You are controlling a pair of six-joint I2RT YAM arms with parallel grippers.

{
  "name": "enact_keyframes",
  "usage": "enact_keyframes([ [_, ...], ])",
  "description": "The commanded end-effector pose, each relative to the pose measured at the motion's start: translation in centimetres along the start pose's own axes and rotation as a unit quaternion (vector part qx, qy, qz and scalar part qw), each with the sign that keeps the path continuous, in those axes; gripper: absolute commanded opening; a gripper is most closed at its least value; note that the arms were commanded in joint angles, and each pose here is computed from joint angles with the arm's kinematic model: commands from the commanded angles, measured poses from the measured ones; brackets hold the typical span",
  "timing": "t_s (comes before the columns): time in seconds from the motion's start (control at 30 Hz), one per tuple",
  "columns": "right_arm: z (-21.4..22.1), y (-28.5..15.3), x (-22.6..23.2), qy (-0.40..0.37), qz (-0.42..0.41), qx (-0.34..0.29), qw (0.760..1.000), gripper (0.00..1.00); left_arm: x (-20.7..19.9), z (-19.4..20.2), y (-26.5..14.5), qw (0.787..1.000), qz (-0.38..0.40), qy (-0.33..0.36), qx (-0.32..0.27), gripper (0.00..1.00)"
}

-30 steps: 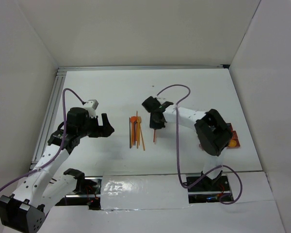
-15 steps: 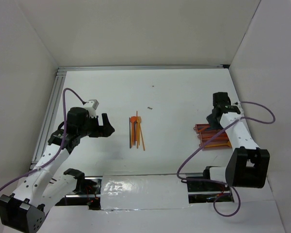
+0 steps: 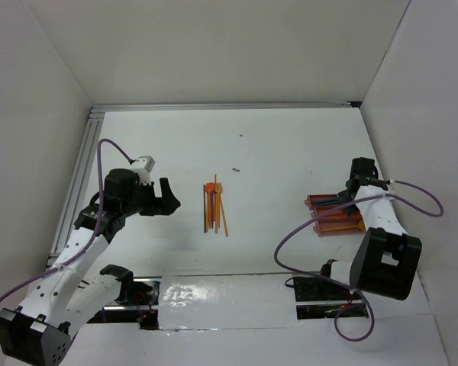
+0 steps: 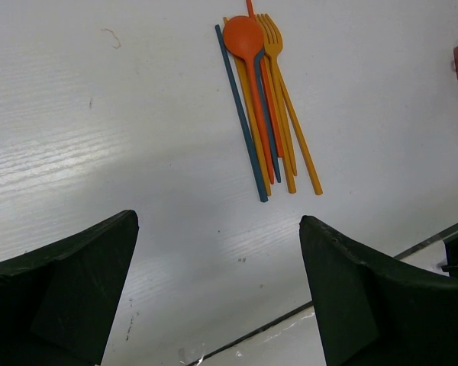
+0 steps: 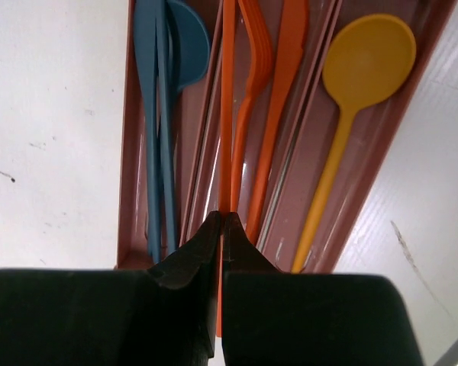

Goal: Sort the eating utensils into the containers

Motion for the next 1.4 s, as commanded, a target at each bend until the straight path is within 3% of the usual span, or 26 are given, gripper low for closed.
enact_keyframes([
  [0.0, -1.0, 0.9, 0.6, 0.01, -0.009, -0.018, 1.0, 0.0, -1.0, -1.0, -0.2, 0.999, 0.025, 0.011, -0.02, 1.0],
  [0.17, -0.7, 1.8, 0.5, 0.017, 0.011, -0.001, 1.0, 0.0, -0.9, -1.0, 0.0, 1.0, 0.023, 0.008, -0.016, 1.0],
  [0.37, -1.1, 1.4, 0.8, 0.024, 0.003, -0.008, 1.0, 0.23, -1.0, -1.0, -0.2, 0.999, 0.024, 0.01, -0.022, 1.0],
  [0.4, -1.3, 0.8, 0.9, 0.025, -0.007, -0.011, 1.0, 0.33, -1.0, -1.0, -0.2, 0.999, 0.025, 0.01, -0.022, 1.0],
  [0.53, -3.5, -2.3, 2.1, 0.02, -0.053, -0.047, 0.997, 0.51, -1.0, -1.1, -0.1, 0.999, 0.026, 0.009, -0.02, 1.0],
  [0.67, -5.2, -6.9, 5.7, -0.041, -0.133, -0.094, 0.986, 0.51, -1.1, -1.1, 0.0, 0.999, 0.03, 0.01, -0.019, 1.0],
  [0.73, -5.5, -10.3, 8.8, -0.102, -0.198, -0.139, 0.965, 0.51, -1.1, -1.2, 0.0, 0.999, 0.03, 0.011, -0.022, 1.0],
  [0.77, 0.3, -14.5, 13.1, -0.214, -0.295, -0.14, 0.92, 0.57, -1.0, -1.1, 0.1, 0.999, 0.027, 0.008, -0.022, 1.0],
  [0.8, 0.4, -14.5, 13.1, -0.215, -0.296, -0.14, 0.92, 0.57, -1.1, -1.2, 0.0, 0.999, 0.026, 0.008, -0.024, 1.0],
  [0.9, 7.6, -17.9, 16.2, -0.332, -0.371, -0.132, 0.857, 0.59, -0.9, -1.2, 0.0, 1.0, 0.016, 0.0, -0.019, 1.0],
  [1.1, 17.7, -17.3, 18.4, -0.454, -0.383, -0.069, 0.801, 0.56, -1.1, -1.3, -0.6, 0.999, 0.016, -0.005, -0.027, 1.0],
  [1.37, 24.4, -13.8, 18.8, -0.545, -0.353, -0.033, 0.76, 0.49, -1.2, -1.4, -0.8, 0.999, 0.021, -0.003, -0.038, 1.0],
])
Point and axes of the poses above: each gripper's point midway between its finger pads, its own y axis out along the fingers, its own x axis along the line the jaws close on, z = x × y, the point moved 7 cm from there along -y, back along the fingers, and after that the axes turned 12 degrees about -y, right-handed, at the moved point
